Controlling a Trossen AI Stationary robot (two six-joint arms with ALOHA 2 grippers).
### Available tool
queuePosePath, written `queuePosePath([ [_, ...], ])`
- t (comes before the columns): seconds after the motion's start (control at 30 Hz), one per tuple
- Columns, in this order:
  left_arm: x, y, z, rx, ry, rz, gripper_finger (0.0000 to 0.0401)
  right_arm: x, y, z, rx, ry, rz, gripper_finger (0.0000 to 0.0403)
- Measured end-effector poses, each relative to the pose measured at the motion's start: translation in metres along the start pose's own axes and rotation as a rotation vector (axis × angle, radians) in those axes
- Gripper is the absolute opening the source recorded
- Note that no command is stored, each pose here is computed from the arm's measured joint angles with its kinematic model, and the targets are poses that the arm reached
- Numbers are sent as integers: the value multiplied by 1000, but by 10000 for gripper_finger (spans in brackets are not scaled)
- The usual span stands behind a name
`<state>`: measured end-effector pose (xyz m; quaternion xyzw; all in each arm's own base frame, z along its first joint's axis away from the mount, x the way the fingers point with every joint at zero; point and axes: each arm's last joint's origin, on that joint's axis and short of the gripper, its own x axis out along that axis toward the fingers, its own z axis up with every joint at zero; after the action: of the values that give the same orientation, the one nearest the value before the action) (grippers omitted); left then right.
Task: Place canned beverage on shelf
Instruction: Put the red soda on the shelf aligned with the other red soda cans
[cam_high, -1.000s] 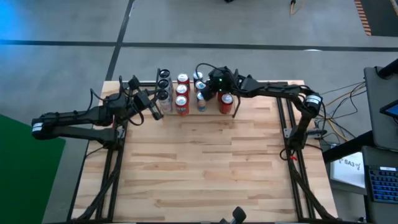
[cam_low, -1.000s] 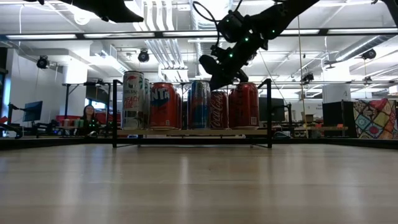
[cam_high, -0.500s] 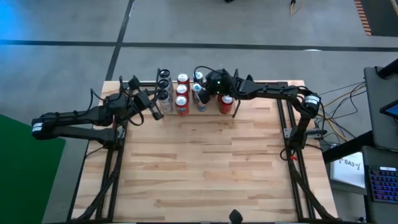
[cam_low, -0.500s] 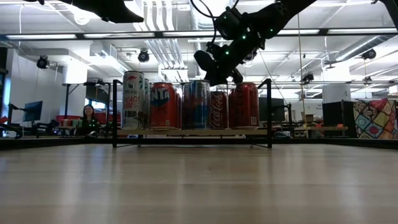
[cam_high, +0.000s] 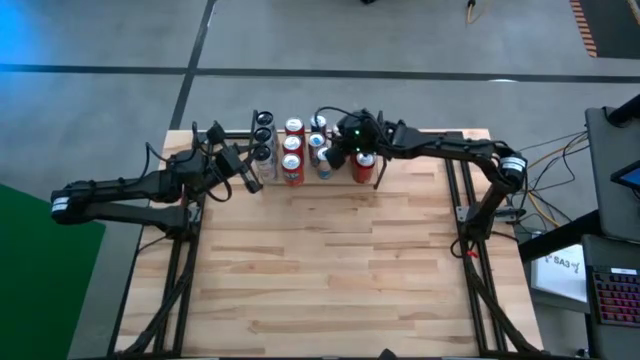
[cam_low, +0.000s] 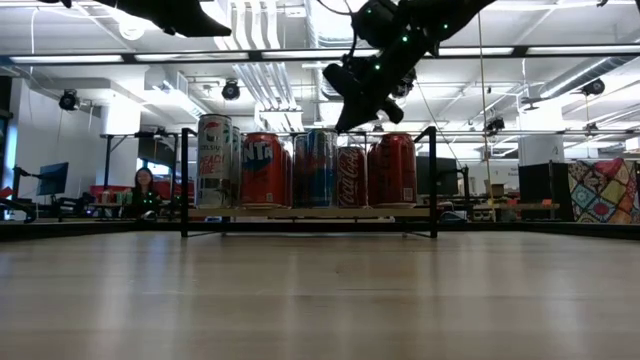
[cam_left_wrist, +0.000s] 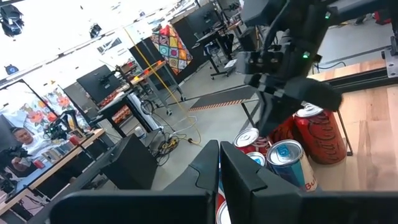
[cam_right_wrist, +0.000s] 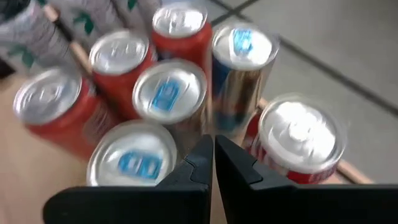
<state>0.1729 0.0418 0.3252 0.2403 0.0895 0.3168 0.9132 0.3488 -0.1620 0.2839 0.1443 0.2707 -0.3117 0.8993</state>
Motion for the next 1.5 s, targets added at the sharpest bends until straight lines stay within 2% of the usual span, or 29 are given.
queuePosePath([
  [0.27,1,-1,0,0,2,-2,0,2,15,-11,14,70,55,9],
  [0.77,1,-1,0,0,2,-2,0,1,27,-13,2,58,83,9],
  [1.1,1,-2,-2,-5,16,-11,0,-29,24,-11,19,107,51,9],
  [1.5,1,-2,-2,-20,21,-14,0,3,35,-30,0,153,24,9],
])
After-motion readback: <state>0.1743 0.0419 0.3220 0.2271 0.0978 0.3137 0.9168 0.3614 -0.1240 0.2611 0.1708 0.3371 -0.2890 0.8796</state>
